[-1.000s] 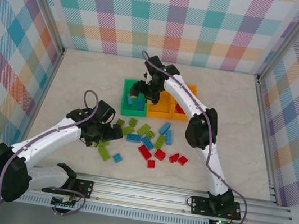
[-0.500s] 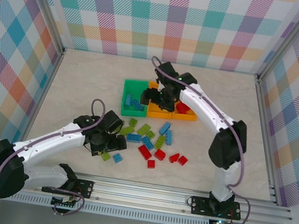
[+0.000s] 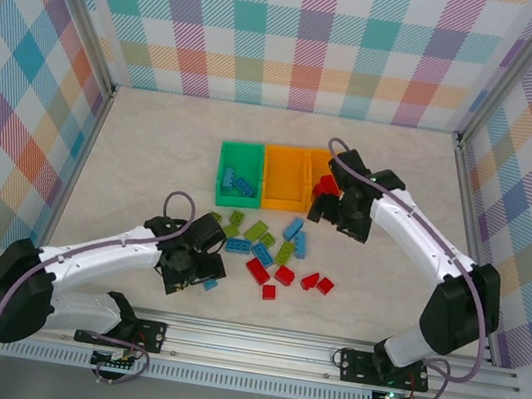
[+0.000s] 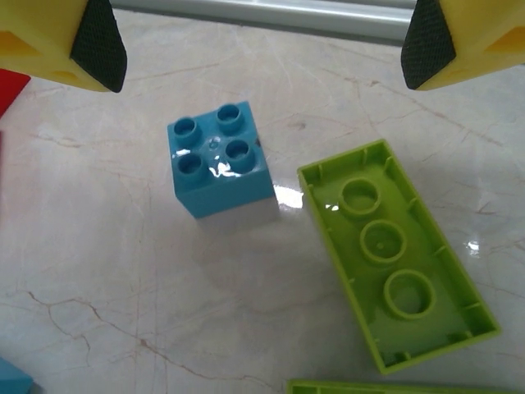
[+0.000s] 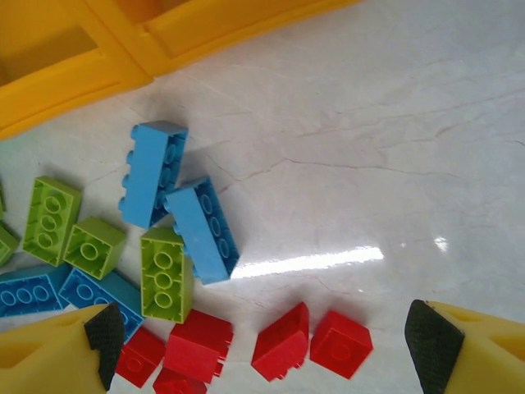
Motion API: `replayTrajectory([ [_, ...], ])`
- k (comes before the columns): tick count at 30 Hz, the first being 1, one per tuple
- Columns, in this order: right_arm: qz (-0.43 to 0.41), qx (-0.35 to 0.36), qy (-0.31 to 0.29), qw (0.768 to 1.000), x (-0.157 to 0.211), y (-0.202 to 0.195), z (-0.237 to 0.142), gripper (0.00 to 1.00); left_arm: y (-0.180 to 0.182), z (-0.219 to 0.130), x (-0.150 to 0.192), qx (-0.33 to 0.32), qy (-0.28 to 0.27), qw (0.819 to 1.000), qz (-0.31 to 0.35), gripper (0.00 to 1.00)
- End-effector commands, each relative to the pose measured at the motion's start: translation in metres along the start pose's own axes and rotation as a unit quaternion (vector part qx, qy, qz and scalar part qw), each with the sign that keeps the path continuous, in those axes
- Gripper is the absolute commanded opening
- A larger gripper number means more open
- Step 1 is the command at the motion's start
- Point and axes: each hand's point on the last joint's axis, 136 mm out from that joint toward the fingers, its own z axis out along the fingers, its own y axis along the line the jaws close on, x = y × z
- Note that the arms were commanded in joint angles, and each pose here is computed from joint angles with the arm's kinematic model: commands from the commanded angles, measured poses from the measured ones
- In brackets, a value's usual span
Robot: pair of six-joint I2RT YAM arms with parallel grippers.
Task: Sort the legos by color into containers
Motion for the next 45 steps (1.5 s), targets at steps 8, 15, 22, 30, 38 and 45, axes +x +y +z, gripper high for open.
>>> replayTrajectory([
  [8, 0.042, 0.040, 0.018, 0.998, 0.030, -0.051, 0.001, 0.91, -0.012, 0.022, -0.008, -0.023, -0.005, 1.000, -0.009, 0.79],
  [15, 0.053, 0.048, 0.022, 0.997, 0.038, -0.067, 0.002, 0.91, -0.021, 0.028, -0.015, -0.036, -0.008, 0.999, 0.003, 0.71],
  [22, 0.055, 0.056, 0.026, 0.997, 0.046, -0.075, 0.003, 0.91, -0.026, 0.030, -0.020, -0.045, -0.014, 0.999, 0.011, 0.57],
  [30, 0.060, 0.060, 0.028, 0.996, 0.052, -0.082, 0.005, 0.92, -0.032, 0.025, -0.026, -0.046, -0.025, 0.998, 0.027, 0.37],
  [38, 0.075, 0.065, 0.035, 0.994, 0.061, -0.088, 0.010, 0.91, -0.040, 0.024, -0.027, -0.047, -0.019, 0.997, 0.051, 0.36],
  [45, 0.082, 0.056, 0.033, 0.995, 0.062, -0.086, 0.009, 0.91, -0.055, -0.005, -0.056, -0.022, -0.059, 0.997, 0.044, 0.35],
])
